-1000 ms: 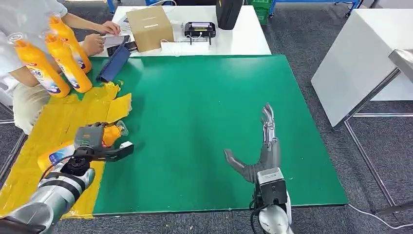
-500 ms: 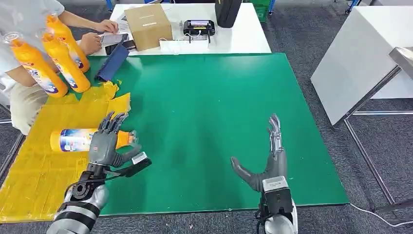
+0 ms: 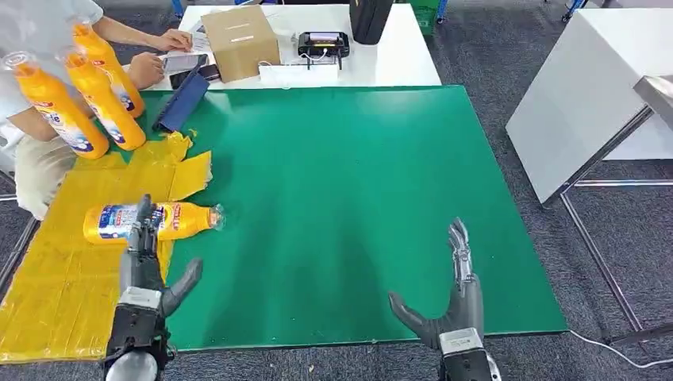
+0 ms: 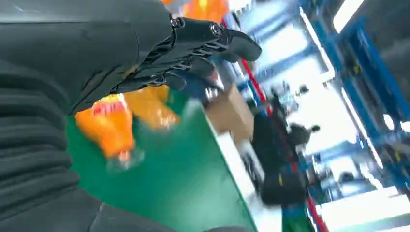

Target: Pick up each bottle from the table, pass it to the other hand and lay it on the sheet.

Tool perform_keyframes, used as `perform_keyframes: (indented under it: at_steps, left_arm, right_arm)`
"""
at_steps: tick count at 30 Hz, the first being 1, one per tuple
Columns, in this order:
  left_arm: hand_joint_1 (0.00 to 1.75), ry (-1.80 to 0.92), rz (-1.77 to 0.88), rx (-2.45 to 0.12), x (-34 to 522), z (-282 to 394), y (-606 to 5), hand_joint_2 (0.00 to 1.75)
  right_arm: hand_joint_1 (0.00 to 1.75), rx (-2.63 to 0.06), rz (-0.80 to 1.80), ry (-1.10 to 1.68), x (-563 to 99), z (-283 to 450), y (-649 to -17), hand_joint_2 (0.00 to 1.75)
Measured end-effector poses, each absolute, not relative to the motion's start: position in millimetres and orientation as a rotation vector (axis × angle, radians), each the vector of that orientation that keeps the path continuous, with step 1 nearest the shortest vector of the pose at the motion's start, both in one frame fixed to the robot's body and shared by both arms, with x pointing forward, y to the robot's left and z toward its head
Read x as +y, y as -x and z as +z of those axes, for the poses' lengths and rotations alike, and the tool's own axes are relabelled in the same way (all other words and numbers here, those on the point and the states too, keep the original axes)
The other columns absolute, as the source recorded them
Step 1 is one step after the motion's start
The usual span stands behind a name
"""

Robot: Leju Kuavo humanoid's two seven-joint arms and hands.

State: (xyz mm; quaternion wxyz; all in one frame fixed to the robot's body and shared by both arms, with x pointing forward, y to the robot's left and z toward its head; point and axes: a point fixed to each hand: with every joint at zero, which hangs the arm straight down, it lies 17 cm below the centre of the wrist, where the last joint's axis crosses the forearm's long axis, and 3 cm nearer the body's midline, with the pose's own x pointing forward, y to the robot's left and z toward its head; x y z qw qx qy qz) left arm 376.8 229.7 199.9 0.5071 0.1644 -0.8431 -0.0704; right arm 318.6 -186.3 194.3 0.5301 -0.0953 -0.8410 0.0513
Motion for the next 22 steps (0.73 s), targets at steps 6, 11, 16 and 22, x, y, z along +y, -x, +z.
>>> perform_keyframes:
  at_steps: [6,11,16,22]
  left_arm:
    - [0.0,0.004,-0.205,-1.871,181,154,-344,1.75]
    - [0.0,0.068,-0.237,-1.816,166,140,-330,1.75]
    - [0.0,0.095,-0.296,-1.792,153,131,-320,1.75]
    - [0.0,0.08,-0.348,-1.802,146,127,-318,1.75]
  right_arm:
    - [0.0,-1.98,0.063,0.2,-199,192,-301,1.75]
    - [0.0,-1.975,0.037,0.189,-204,193,-296,1.75]
    - [0.0,-1.948,0.001,0.145,-207,188,-298,1.75]
    - [0.0,-1.928,0.044,0.135,-205,176,-301,1.75]
